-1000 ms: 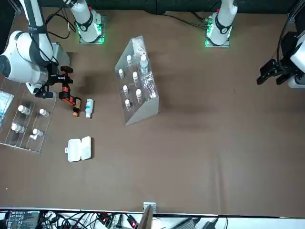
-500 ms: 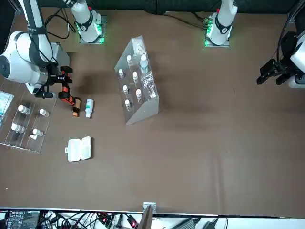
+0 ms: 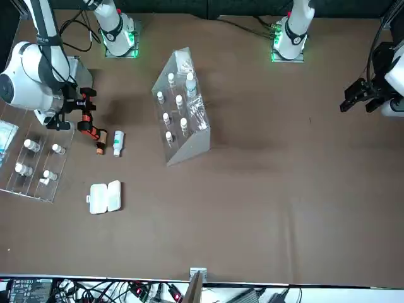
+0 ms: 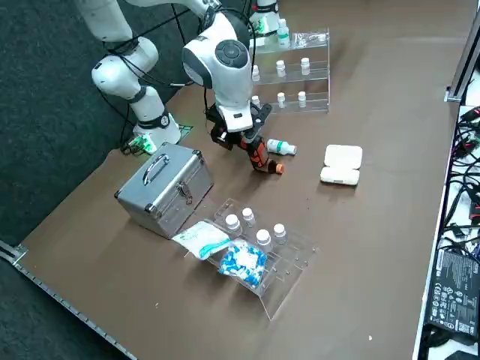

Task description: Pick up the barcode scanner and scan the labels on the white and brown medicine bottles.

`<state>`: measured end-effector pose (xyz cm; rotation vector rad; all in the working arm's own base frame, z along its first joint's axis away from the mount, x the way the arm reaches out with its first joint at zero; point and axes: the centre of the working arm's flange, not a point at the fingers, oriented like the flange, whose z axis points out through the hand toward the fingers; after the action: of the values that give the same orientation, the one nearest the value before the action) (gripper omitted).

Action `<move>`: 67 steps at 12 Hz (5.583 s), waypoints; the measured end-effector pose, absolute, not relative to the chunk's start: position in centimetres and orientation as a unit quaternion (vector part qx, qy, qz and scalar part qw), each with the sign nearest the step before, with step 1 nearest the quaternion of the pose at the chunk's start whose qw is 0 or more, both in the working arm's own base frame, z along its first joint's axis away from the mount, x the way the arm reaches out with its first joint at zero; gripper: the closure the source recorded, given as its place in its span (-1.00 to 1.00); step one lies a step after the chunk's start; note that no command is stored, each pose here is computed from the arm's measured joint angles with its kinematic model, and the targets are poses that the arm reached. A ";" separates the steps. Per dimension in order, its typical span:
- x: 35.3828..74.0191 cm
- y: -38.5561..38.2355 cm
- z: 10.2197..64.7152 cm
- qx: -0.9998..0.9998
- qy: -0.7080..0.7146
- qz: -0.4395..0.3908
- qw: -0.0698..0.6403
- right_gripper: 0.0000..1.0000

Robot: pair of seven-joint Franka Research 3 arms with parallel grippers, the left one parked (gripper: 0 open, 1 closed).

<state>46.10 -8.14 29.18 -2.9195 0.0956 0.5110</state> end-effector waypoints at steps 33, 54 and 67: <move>50.2 22.2 24.0 -0.999 0.002 0.052 0.013 0.15; 49.7 18.9 23.4 -0.998 0.035 0.045 0.009 0.12; 52.7 20.1 28.8 -0.995 0.091 -0.003 0.035 -1.00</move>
<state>52.68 20.07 28.84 -3.0596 0.2786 -0.0104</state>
